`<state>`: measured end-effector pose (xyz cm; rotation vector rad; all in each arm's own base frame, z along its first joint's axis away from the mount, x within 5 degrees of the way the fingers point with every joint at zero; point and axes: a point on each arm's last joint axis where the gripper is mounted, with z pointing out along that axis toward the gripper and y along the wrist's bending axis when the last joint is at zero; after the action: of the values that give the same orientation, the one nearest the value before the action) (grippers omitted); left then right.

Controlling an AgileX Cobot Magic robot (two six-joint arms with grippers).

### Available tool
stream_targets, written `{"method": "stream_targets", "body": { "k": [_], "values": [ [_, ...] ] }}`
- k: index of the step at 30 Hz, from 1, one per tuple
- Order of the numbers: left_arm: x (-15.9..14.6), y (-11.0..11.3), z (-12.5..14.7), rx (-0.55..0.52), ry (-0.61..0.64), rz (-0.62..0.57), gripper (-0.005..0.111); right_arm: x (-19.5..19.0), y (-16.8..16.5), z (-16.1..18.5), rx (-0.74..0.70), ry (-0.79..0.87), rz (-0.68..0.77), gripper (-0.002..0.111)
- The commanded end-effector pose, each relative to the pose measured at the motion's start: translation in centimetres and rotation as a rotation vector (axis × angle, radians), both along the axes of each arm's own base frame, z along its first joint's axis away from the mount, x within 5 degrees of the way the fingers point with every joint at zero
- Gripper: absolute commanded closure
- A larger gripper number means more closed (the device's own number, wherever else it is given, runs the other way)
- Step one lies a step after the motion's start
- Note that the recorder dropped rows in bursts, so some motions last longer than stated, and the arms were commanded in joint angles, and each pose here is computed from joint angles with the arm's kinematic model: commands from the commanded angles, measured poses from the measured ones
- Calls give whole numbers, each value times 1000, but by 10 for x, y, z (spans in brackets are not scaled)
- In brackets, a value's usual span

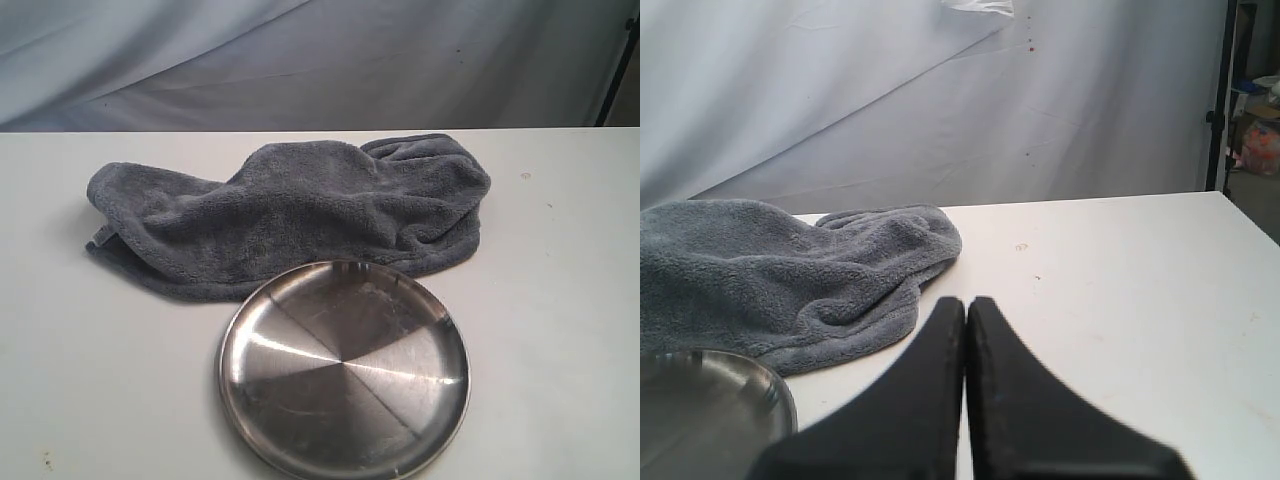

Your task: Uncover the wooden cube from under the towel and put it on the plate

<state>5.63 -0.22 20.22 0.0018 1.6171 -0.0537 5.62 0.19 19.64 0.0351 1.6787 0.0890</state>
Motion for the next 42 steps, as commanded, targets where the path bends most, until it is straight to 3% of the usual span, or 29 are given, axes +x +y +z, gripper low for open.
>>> {"method": "stream_targets", "body": {
  "k": [1, 10, 16, 18, 22, 24, 27, 32, 38, 42],
  "values": [
    [0, 0, -1, 0, 2, 2, 105, 0, 0, 5, -2, -60, 6, 108],
    [0, 0, -1, 0, 2, 2, 105, 0, 1, 16, 19, -189, 12, 108],
    [0, 0, -1, 0, 2, 2, 105, -11, -5, 53, 250, -605, -6, 108],
    [0, 0, -1, 0, 2, 2, 105, -14, -6, 58, 284, -670, 5, 108],
    [0, 0, -1, 0, 2, 2, 105, -23, 1, 87, 117, -729, 53, 108],
    [0, 0, -1, -2, 2, 2, 105, -34, 4, 118, -4, -739, 55, 108],
    [0, 0, -1, -2, 2, 2, 105, -47, 0, 155, -26, -677, 17, 108],
    [0, 0, -1, -2, 2, 2, 105, -16, -3, 187, -101, -401, -39, 108],
    [0, 0, -1, 0, 2, 2, 105, 26, -6, 173, -103, 64, -62, 108],
    [0, 0, -1, 0, 2, 2, 105, 44, -1, 160, -74, 214, -17, 108]
  ]
}}
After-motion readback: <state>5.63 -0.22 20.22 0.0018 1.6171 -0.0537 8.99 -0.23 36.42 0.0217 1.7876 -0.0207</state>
